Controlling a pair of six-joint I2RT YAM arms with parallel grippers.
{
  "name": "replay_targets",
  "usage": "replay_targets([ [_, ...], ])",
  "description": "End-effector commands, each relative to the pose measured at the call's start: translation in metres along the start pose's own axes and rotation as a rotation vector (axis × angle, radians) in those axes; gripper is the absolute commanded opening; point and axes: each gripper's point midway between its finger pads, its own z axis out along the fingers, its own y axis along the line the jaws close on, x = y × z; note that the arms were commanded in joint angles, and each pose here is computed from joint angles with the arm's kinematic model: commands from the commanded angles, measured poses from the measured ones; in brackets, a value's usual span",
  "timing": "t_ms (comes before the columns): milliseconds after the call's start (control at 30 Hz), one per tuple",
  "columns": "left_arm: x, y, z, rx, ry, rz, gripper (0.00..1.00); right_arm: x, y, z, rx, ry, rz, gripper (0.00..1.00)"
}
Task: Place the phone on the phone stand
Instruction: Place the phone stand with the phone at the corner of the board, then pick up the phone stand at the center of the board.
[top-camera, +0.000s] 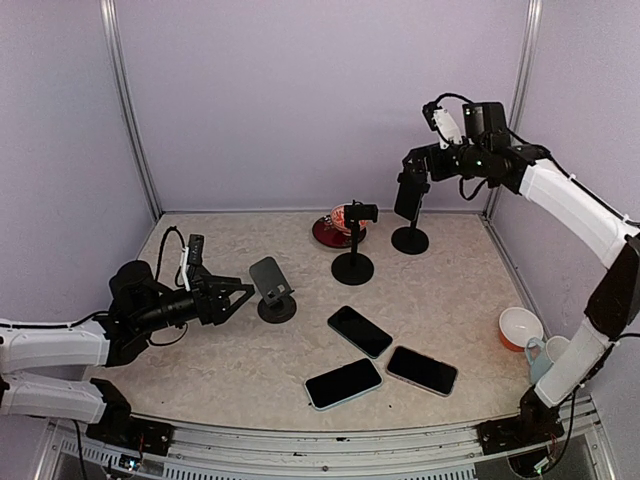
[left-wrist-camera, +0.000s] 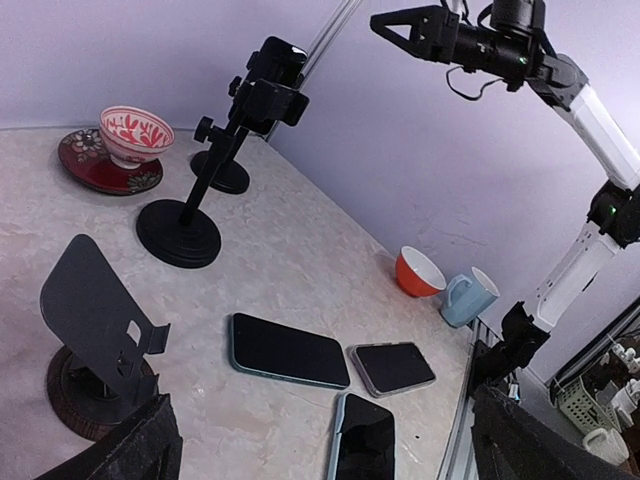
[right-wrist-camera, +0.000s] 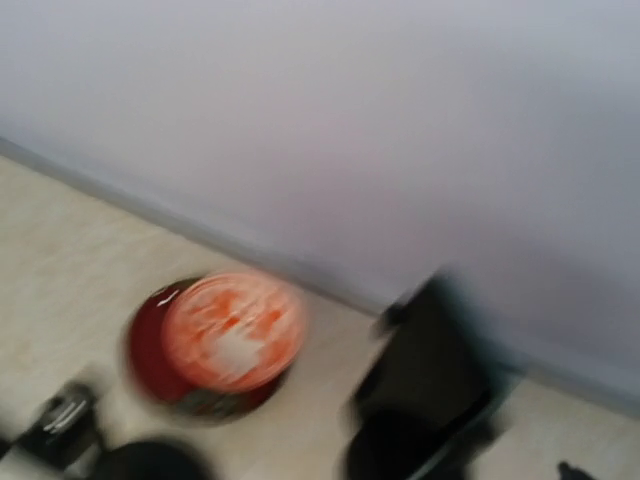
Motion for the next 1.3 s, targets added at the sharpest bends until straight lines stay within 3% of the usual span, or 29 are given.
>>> replay_targets([
  [0,-0.004,-0.007,0.002,0.031,-0.02,0.027,0.99,0.048,0.03,-0.028,0.066,0.019,0.082,1.0],
  [233,-0.003,-0.007,0.0,0.002,-0.015,0.038,0.99,0.135,0.09,-0.049,0.014,0.126,0.116,1.0],
  [767,0.035,0.008,-0.017,-0.066,0.03,0.028,0.99,0.261,0.171,-0.061,-0.139,0.333,0.084,1.0],
  [1000,0.03,0.007,-0.017,-0.077,0.01,0.027,0.99,0.3,0.199,-0.06,-0.202,0.441,0.011,1.0],
  [1267,0.022,0.011,-0.021,-0.127,-0.02,0.035,0.99,0.314,0.214,-0.061,-0.228,0.477,-0.012,1.0],
])
